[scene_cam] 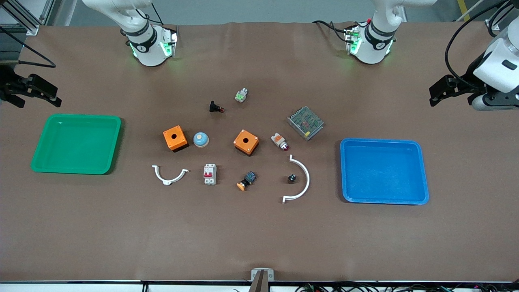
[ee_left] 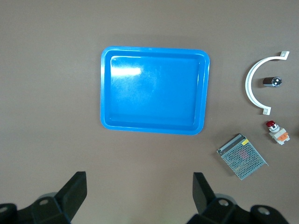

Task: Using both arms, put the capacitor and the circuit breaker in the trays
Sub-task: 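Grasp the black capacitor with the left gripper while the right gripper grasps the breaker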

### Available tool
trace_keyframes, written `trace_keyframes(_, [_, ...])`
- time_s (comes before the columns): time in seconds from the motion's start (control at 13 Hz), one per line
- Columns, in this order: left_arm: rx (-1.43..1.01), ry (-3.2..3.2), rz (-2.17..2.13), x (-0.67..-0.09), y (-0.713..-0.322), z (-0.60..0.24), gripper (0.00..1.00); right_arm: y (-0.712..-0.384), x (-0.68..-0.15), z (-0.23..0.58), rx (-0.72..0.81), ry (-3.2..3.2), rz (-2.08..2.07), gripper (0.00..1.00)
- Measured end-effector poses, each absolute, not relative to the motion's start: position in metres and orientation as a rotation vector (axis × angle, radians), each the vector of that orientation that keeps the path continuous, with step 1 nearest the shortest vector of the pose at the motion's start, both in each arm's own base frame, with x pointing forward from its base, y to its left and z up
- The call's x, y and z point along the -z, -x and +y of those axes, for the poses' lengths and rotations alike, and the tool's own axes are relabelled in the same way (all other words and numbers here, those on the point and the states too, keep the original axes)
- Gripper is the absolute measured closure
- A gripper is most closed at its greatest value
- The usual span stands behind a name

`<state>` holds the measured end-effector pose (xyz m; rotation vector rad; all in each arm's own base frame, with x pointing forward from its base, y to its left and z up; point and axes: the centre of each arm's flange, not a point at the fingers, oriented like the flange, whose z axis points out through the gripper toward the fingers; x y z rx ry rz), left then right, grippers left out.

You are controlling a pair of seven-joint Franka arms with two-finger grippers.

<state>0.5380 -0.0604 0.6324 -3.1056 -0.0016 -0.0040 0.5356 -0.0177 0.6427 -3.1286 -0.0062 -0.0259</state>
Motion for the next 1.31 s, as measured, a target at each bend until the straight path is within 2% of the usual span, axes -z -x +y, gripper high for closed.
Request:
trace_keyframes(0.38, [-0.02,3.103,0.008,-0.624,-0.543,-0.064,0.0,-0.536,-0.643,-0.018,0.025,3.129,-0.005,0.0])
trace_keyframes(0.69, [-0.095,3.092,0.102,-0.574,-0.577,-0.112,0.0,-0.542,-0.634,-0.006,0.03,3.129,-0.038,0.0])
trace_keyframes(0.85, [-0.074,3.099,0.054,-0.527,-0.599,-0.159,0.0,-0.56,-0.602,0.03,0.008,3.129,-0.124,0.0])
trace_keyframes(1.08, [-0.059,3.108,-0.09,-0.445,-0.617,-0.236,0.0,-0.591,-0.526,0.107,-0.066,3.135,-0.186,0.0])
trace_keyframes(1.31, [-0.055,3.109,-0.249,-0.365,-0.628,-0.287,0.0,-0.595,-0.465,0.199,-0.121,3.149,-0.218,0.0])
